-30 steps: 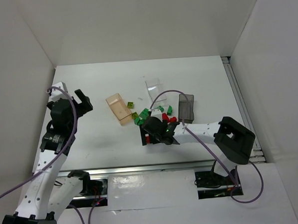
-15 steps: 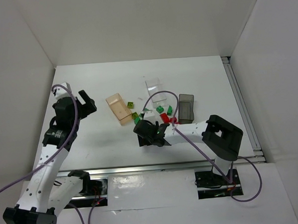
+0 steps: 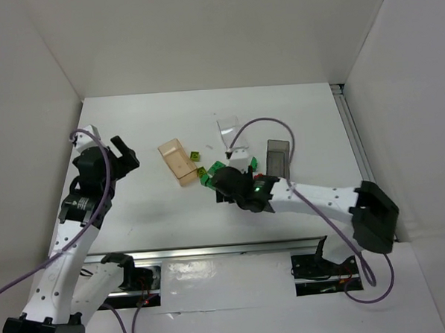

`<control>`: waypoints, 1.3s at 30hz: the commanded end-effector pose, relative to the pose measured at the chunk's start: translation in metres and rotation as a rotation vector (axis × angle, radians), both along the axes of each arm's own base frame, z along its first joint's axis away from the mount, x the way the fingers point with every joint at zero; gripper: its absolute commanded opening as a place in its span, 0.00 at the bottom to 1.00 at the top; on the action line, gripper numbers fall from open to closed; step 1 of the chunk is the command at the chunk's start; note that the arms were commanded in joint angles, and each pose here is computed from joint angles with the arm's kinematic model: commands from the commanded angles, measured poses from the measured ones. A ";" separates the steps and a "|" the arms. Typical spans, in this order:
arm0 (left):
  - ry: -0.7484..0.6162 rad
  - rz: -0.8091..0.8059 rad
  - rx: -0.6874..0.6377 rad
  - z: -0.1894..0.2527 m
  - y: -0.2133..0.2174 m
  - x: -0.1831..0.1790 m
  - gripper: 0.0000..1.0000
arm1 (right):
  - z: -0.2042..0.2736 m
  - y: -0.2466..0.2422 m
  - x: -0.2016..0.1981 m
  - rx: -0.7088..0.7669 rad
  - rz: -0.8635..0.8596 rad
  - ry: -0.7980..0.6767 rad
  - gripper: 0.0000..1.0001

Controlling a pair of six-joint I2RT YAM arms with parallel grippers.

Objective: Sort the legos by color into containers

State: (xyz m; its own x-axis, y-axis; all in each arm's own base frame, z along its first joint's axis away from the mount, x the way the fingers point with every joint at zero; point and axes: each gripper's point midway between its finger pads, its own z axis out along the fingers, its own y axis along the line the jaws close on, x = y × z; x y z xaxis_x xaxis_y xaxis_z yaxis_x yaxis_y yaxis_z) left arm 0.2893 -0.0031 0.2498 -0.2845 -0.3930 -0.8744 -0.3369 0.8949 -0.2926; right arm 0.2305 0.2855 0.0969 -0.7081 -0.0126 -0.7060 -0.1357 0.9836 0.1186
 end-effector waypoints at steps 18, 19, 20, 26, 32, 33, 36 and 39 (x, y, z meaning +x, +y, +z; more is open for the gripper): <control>-0.012 -0.267 -0.070 0.016 -0.050 0.021 1.00 | 0.059 -0.191 0.176 0.023 -0.442 -0.180 0.57; -0.024 -0.262 -0.083 0.020 -0.050 0.019 1.00 | 0.063 -0.189 0.181 0.027 -0.442 -0.187 0.65; -0.035 -0.263 -0.083 0.022 -0.051 0.020 1.00 | 0.069 -0.193 0.183 0.031 -0.453 -0.194 0.82; -0.055 -0.271 -0.098 0.027 -0.053 0.020 1.00 | 0.078 -0.190 0.161 -0.003 -0.435 -0.214 0.91; -0.048 -0.355 -0.131 0.033 -0.069 0.019 1.00 | 0.057 -0.154 0.094 0.062 -0.247 -0.161 0.74; -0.048 -0.355 -0.131 0.033 -0.069 0.019 1.00 | 0.046 -0.155 0.088 0.059 -0.246 -0.131 0.74; -0.039 -0.335 -0.123 0.028 -0.065 0.020 1.00 | 0.024 -0.138 0.062 0.056 -0.163 -0.066 0.86; -0.041 -0.318 -0.116 0.026 -0.062 0.018 1.00 | 0.000 -0.132 0.041 0.043 -0.107 -0.012 0.89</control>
State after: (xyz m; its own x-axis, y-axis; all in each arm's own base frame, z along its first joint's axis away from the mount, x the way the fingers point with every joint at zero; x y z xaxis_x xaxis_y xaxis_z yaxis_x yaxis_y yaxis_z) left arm 0.3039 -0.0643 0.2538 -0.4329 -0.3730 -0.8207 -0.0562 0.9198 -0.3884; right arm 0.2878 0.1493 0.1137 -0.6532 0.1131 -0.7487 -0.0026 0.9884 0.1516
